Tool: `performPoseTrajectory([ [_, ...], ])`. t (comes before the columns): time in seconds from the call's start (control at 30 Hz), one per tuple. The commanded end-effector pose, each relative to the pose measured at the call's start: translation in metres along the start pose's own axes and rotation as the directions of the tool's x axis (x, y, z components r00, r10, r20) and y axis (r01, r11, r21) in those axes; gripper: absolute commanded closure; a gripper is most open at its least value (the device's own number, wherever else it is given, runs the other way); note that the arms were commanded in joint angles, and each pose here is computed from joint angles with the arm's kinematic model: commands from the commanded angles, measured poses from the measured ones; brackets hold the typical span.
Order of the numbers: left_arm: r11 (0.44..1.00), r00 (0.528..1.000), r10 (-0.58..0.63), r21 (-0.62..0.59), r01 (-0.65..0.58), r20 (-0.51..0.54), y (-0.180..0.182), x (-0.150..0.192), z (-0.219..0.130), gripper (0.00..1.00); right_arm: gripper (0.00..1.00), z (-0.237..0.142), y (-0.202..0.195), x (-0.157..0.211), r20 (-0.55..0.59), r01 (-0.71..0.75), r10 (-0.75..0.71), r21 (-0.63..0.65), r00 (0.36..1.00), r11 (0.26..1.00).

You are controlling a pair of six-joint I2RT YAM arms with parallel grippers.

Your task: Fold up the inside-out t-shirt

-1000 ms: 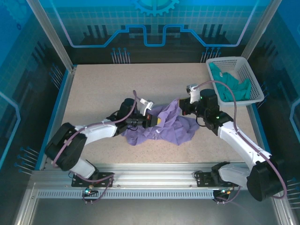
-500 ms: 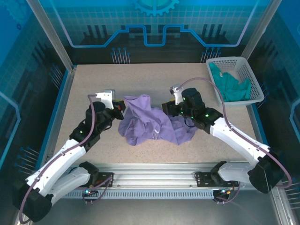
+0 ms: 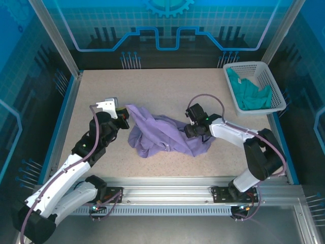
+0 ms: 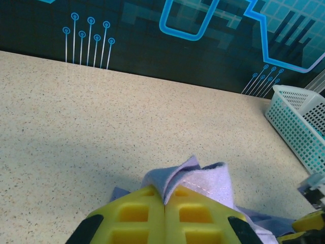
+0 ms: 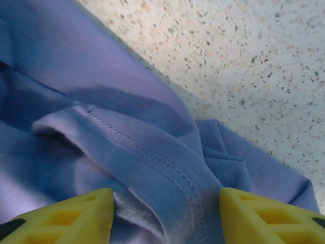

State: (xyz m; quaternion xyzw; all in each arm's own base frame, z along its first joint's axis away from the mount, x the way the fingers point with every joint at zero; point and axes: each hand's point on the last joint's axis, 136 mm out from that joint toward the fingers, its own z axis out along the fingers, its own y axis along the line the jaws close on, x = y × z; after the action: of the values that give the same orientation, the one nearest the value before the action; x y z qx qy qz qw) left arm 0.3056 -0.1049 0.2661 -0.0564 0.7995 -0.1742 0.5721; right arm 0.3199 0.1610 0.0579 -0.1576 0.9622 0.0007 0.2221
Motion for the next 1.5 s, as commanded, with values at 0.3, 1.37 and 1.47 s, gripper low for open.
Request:
performPoseTrajectory([
  [0.3,1.000,0.999,-0.015,-0.002,0.015,0.032,-0.001,-0.020,0.001,1.00,1.00,-0.047,-0.023,-0.069,0.279,-0.100,0.120,-0.085,0.953,0.991],
  [1.37,0.920,0.925,-0.378,-0.131,0.369,-0.050,0.085,-0.047,-0.054,1.00,1.00,-0.083,0.000,0.063,0.159,-0.389,0.512,-0.476,0.844,0.789],
  [1.47,0.916,0.913,-0.390,-0.155,0.371,-0.119,0.091,-0.016,-0.049,1.00,0.75,-0.064,0.003,0.080,0.107,-0.414,0.494,-0.411,0.863,0.812],
])
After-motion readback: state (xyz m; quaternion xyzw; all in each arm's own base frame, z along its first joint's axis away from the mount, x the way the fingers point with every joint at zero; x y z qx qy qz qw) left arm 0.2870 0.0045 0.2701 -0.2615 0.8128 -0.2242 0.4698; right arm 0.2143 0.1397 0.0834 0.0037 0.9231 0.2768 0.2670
